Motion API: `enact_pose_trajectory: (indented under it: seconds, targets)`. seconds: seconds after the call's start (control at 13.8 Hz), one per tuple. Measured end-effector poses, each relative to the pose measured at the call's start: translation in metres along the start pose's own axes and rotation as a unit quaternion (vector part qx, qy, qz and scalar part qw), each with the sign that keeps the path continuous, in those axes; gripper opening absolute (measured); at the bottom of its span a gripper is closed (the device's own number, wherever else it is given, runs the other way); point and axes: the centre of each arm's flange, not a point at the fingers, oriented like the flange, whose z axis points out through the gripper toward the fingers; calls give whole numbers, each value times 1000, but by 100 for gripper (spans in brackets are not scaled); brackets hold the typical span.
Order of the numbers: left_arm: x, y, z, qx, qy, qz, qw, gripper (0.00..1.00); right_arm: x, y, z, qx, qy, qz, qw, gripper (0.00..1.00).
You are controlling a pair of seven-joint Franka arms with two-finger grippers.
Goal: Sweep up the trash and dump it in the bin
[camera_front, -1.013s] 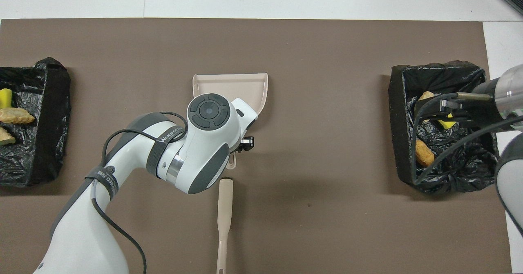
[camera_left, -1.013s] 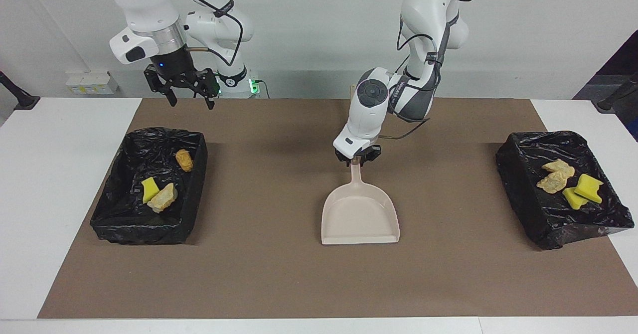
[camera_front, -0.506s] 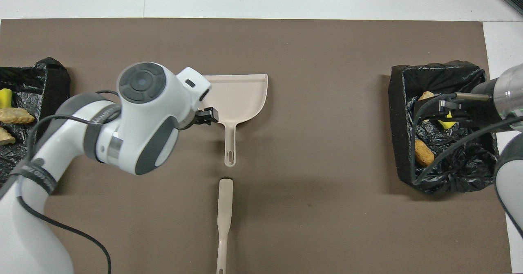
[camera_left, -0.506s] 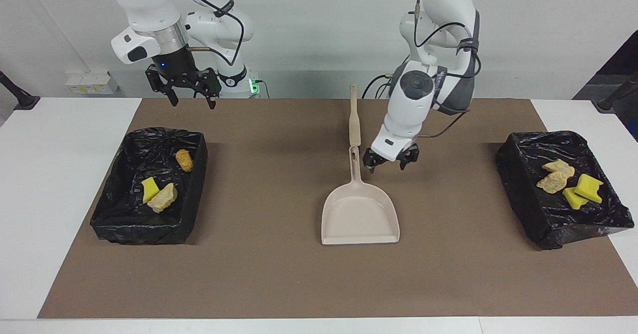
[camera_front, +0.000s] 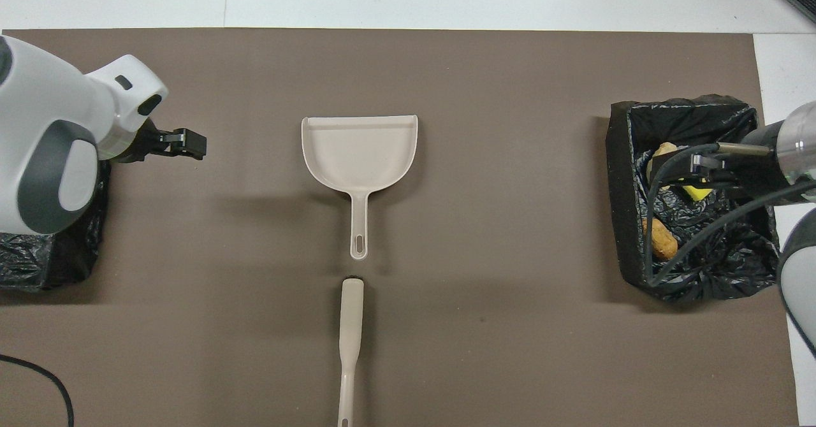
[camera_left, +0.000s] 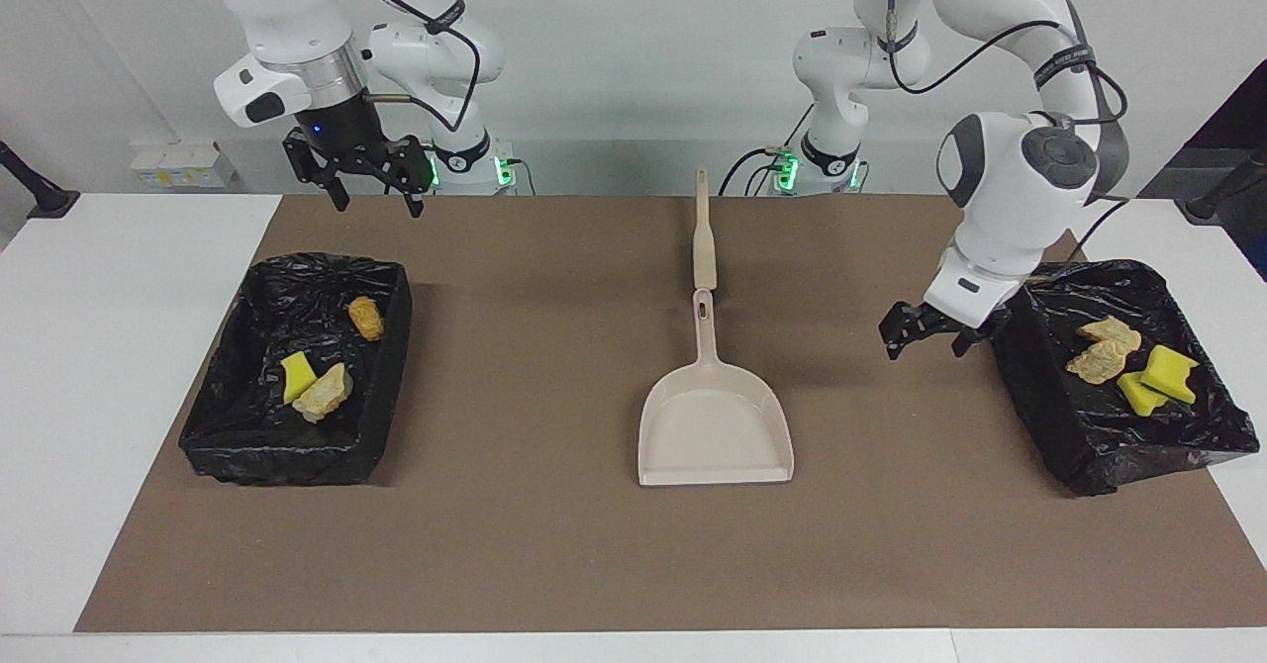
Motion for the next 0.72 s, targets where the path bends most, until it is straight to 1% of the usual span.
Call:
enact_pose_trajectory:
  seconds: [0.14,0.29,0.51,0.72]
  targets:
    - [-16,-25,-34,2,-6,21,1000,100,0,1,0,0,0,1,1000,100]
    - [-34,-36,-66,4,-8,39,999,100,0,2,0,0,0,2,1000,100]
    - [-56,-34,-104,4,-6,45,999,100,1,3,0,0,0,2,1000,100]
    - [-65,-31,-145,2,-13,47,999,100,2,7,0,0,0,6,1000,100]
